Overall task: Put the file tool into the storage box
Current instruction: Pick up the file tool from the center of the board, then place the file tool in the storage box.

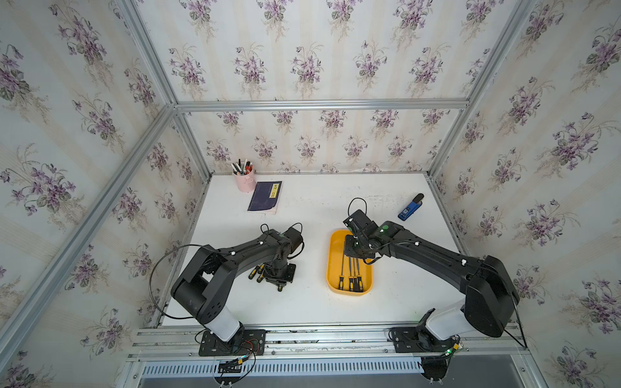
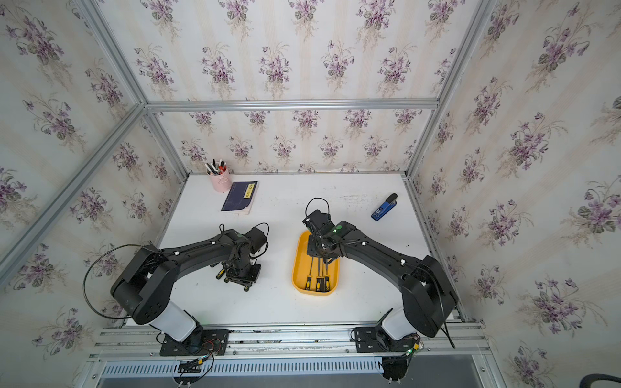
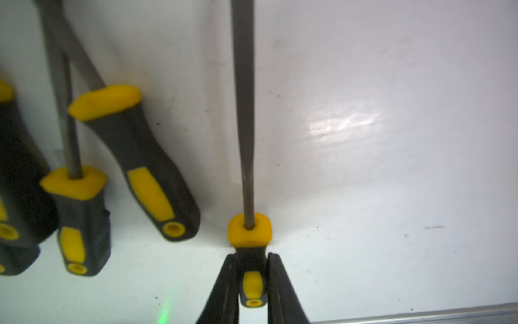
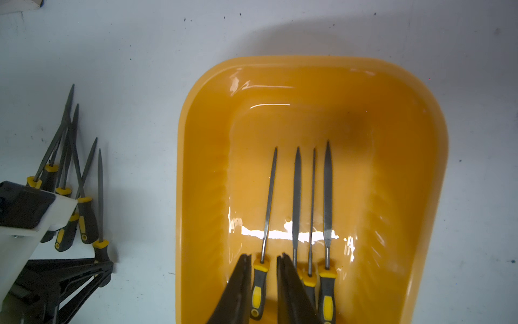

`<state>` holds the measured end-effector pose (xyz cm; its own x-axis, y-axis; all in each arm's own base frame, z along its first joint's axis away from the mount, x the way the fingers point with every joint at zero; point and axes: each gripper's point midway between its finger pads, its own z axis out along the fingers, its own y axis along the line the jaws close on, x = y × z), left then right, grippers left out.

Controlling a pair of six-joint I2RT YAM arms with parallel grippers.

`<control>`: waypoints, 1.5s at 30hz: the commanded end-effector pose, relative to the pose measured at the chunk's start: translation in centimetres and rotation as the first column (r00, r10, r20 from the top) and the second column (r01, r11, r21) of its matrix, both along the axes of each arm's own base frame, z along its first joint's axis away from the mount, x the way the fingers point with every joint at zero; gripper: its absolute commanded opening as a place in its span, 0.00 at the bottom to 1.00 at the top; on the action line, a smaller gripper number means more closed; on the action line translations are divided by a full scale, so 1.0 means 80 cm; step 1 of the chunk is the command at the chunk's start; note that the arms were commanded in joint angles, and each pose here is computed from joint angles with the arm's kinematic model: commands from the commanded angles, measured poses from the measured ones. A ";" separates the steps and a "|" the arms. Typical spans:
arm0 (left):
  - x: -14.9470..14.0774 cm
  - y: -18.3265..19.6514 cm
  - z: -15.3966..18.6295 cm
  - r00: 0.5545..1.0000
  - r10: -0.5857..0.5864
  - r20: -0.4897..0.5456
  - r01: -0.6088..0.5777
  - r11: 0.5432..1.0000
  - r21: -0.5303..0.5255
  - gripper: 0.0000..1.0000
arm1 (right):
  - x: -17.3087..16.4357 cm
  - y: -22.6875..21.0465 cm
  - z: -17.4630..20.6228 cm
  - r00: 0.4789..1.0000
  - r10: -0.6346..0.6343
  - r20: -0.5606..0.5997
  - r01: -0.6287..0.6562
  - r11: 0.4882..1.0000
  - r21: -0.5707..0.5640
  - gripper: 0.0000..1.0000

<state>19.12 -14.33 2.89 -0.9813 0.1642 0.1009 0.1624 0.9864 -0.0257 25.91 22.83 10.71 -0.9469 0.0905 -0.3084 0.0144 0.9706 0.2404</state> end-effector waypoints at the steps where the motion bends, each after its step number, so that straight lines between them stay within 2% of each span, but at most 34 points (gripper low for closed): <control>1: 0.005 -0.012 0.022 1.000 -0.019 0.013 0.019 0.999 -0.047 0.12 | 0.004 0.002 0.005 1.000 0.006 0.019 -0.006 1.000 0.005 0.22; 4: 0.011 -0.035 0.055 0.998 -0.044 0.046 0.050 0.988 -0.144 0.12 | 0.009 0.010 0.020 0.999 0.008 0.039 -0.010 0.999 0.044 0.22; 7: 0.014 -0.068 0.097 0.995 -0.067 0.075 0.086 0.951 -0.295 0.12 | 0.017 0.025 0.047 0.998 0.002 0.065 -0.012 0.988 0.155 0.26; 11: 0.015 -0.115 0.156 0.991 -0.081 0.103 0.122 0.853 -0.507 0.13 | 0.035 0.016 0.088 0.988 -0.115 0.100 0.077 0.943 0.323 0.31; 14: 0.017 -0.143 0.189 0.989 -0.090 0.119 0.145 0.771 -0.621 0.11 | 0.044 0.020 0.129 0.975 -0.152 0.163 0.059 0.880 0.471 0.35; 17: 0.016 -0.160 0.206 0.986 -0.109 0.126 0.166 0.716 -0.678 0.09 | 0.043 0.038 0.145 0.978 -0.118 0.170 0.008 0.842 0.539 0.36; 19: 0.015 -0.167 0.210 0.983 -0.125 0.131 0.181 0.700 -0.691 0.08 | 0.043 0.047 0.141 0.984 -0.093 0.155 -0.006 0.837 0.547 0.36; 27: 0.006 -0.178 0.199 0.980 -0.166 0.112 0.198 0.718 -0.668 0.06 | 0.049 0.086 0.137 0.987 -0.025 0.156 -0.060 0.855 0.515 0.36; 33: 0.006 -0.178 0.197 0.981 -0.161 0.108 0.192 0.721 -0.665 0.06 | 0.049 0.089 0.123 0.991 -0.012 0.132 -0.056 0.864 0.500 0.33; 39: 0.004 -0.177 0.196 0.981 -0.159 0.111 0.192 0.720 -0.667 0.06 | 0.048 0.090 0.113 0.993 -0.007 0.117 -0.052 0.869 0.493 0.23; 40: 0.003 -0.178 0.195 0.981 -0.162 0.108 0.193 0.720 -0.667 0.06 | 0.048 0.091 0.112 0.993 -0.005 0.114 -0.053 0.868 0.494 0.19; 43: 0.003 -0.177 0.191 0.981 -0.163 0.105 0.191 0.724 -0.663 0.07 | 0.047 0.095 0.108 0.995 0.003 0.104 -0.053 0.873 0.485 0.00; 45: 0.003 -0.177 0.190 0.981 -0.166 0.100 0.190 0.724 -0.663 0.08 | 0.045 0.097 0.107 0.995 0.007 0.100 -0.055 0.874 0.484 0.00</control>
<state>19.31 -28.26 17.93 -0.9329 0.3394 -0.1206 0.3330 0.6848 -0.6483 29.57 30.60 19.57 -0.9208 0.2373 -0.3095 -0.0486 0.7176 0.6947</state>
